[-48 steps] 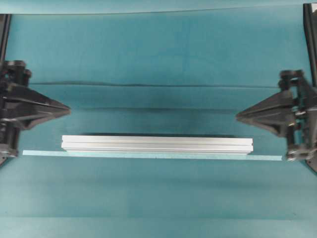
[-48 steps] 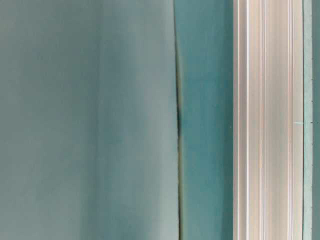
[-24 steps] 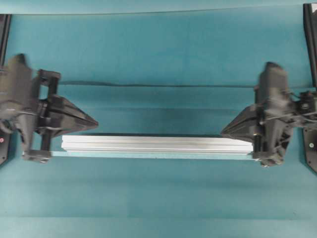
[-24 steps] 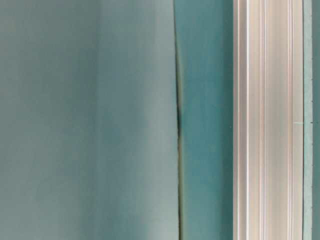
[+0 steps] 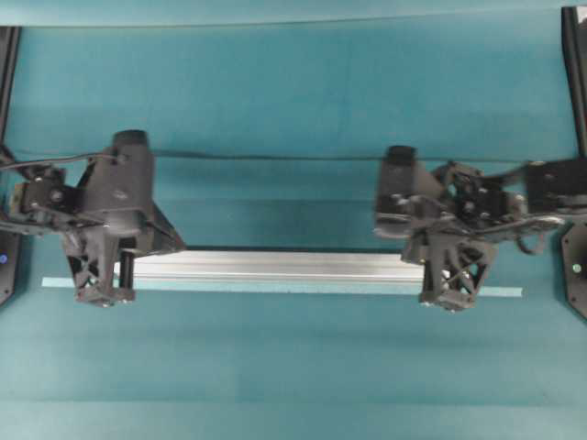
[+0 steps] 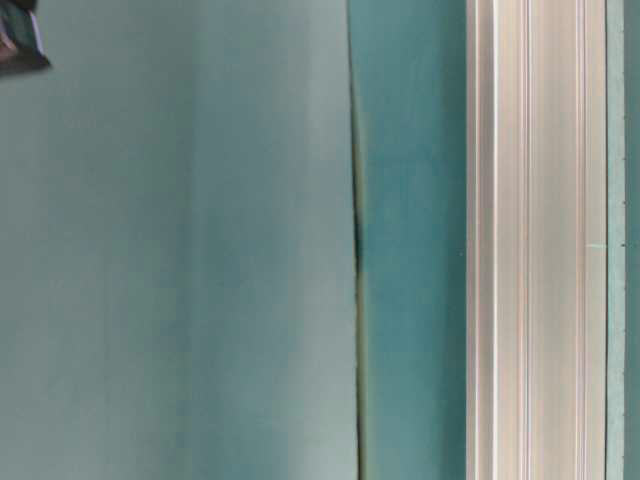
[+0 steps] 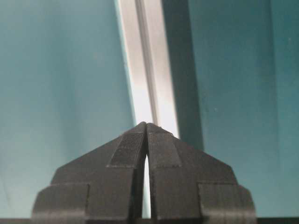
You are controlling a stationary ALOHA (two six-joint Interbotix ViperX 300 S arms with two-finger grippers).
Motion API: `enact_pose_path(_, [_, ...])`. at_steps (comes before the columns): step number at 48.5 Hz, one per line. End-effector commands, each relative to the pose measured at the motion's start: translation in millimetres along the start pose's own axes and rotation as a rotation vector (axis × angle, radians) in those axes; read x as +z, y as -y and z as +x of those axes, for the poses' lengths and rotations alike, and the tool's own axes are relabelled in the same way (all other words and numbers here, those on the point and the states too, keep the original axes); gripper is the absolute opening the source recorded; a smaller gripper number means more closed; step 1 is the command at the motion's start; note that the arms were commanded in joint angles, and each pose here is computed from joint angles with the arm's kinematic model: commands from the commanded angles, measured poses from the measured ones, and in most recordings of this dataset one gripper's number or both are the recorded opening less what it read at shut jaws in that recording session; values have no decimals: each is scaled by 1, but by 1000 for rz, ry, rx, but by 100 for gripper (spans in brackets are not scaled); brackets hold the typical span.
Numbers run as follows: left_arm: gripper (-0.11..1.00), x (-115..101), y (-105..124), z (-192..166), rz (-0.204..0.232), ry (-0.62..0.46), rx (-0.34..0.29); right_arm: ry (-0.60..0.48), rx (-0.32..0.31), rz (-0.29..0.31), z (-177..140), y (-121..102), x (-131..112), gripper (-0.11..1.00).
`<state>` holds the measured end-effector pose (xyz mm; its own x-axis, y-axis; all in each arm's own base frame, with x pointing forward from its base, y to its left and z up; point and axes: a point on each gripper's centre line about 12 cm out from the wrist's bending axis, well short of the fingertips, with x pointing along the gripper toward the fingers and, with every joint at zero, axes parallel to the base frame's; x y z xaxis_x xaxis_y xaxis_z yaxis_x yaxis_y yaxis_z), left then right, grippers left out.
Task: Lift the metal rail with both hands.
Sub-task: 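Move both grippers over the two ends of the silver rail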
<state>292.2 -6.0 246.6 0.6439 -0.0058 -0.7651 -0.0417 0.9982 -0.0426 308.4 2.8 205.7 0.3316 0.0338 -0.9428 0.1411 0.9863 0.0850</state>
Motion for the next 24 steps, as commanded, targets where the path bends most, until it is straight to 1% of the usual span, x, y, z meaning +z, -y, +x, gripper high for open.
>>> enact_pose_path(1, [-2, 8, -1, 0, 0, -10, 6, -48, -11, -26, 4, 1, 7, 1])
enact_pose_path(5, [-2, 5, -2, 5, -2, -53, 12, -69, -12, -45, 6, 1, 10, 1])
enact_pose_path(14, [-2, -2, -1, 13, -6, -159, 19, -85, -14, -49, 13, 1, 13, 1])
enact_pose_path(16, [-2, -3, -1, 13, -9, -166, 19, -85, -14, -50, 13, 1, 13, 2])
enact_pose_path(19, [-2, -3, 0, 13, 9, -163, 14, -80, -13, -49, 13, 0, 13, 3])
enact_pose_path(24, [-2, -4, 1, 14, 12, -170, 13, -70, -8, -46, 13, 0, 15, 8])
